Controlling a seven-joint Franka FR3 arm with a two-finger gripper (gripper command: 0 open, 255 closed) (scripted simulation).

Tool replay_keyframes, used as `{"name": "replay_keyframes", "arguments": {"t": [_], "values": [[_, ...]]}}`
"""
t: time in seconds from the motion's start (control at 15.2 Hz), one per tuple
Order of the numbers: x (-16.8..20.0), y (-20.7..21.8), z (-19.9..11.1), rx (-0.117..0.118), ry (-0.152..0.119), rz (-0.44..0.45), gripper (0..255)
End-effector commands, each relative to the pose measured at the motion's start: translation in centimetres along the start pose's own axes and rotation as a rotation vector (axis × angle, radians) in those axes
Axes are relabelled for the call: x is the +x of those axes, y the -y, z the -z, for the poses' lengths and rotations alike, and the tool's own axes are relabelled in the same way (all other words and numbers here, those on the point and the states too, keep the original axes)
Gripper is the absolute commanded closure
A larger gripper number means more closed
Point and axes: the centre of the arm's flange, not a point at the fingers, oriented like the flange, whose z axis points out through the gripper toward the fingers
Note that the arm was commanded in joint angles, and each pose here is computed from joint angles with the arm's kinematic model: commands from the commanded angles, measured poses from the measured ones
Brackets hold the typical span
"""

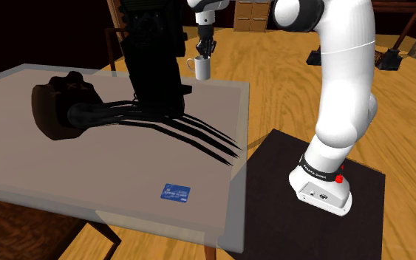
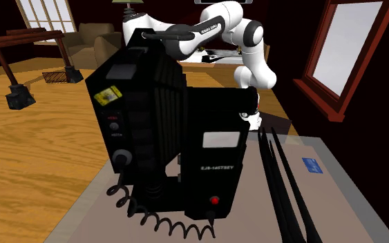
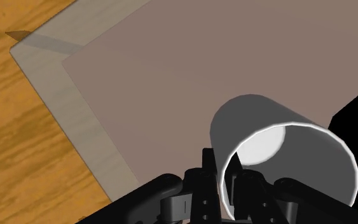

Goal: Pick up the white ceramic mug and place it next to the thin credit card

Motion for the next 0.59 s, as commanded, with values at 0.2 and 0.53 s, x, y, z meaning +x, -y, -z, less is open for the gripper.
{"name": "replay_keyframes", "arguments": {"t": [0.2, 0.53], "values": [[-0.2, 0.1, 2.9, 0.001, -0.005, 0.001, 255], [-0.4, 0.1, 5.5, 0.001, -0.005, 0.001, 255]]}}
